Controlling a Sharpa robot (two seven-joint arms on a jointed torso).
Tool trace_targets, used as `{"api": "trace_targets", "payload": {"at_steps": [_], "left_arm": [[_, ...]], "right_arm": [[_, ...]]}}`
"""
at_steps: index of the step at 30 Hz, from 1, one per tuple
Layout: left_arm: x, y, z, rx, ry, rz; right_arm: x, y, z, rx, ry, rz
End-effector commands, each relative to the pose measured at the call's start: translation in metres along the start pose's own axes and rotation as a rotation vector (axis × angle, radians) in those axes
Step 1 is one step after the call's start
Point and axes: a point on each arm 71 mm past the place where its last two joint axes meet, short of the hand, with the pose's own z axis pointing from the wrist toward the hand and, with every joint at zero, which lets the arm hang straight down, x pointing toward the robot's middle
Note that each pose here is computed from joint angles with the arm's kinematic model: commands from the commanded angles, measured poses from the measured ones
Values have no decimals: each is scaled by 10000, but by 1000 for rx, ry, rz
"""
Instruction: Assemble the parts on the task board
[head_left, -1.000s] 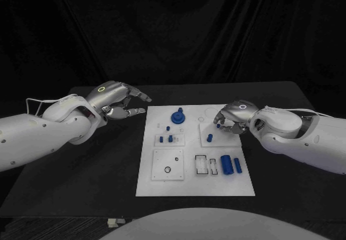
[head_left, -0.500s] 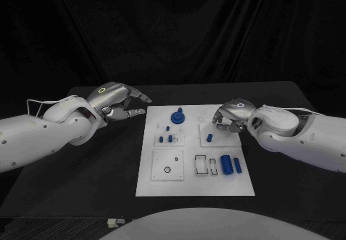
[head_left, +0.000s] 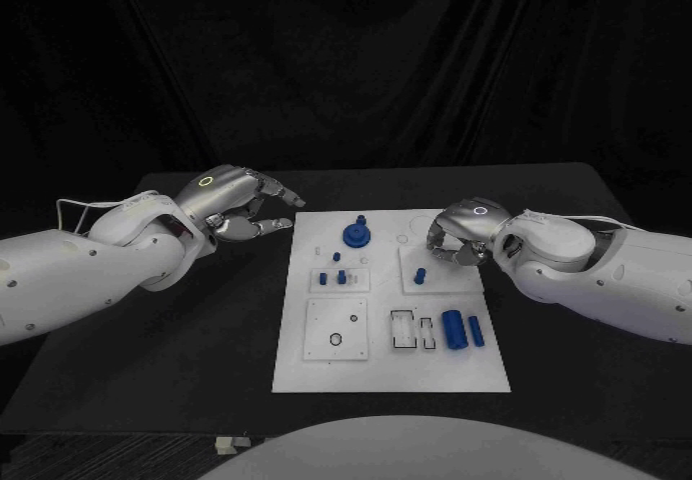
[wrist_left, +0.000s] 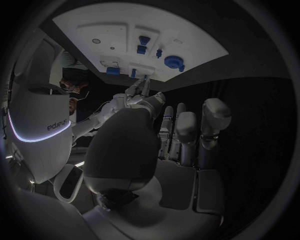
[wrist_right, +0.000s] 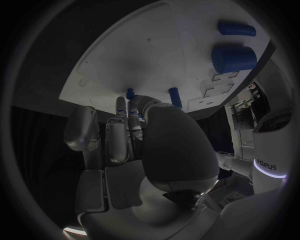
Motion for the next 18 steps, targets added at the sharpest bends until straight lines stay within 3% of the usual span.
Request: {"api": "trace_targets", "payload": {"at_steps": [1,18], "left_arm": [[11,-16,6,12,2,-10],[28,-25,11,16,7,-14]], "right_arm": [[44,-1,-2,-2,21,2],[96,-12,-6,14,53,2]]}}
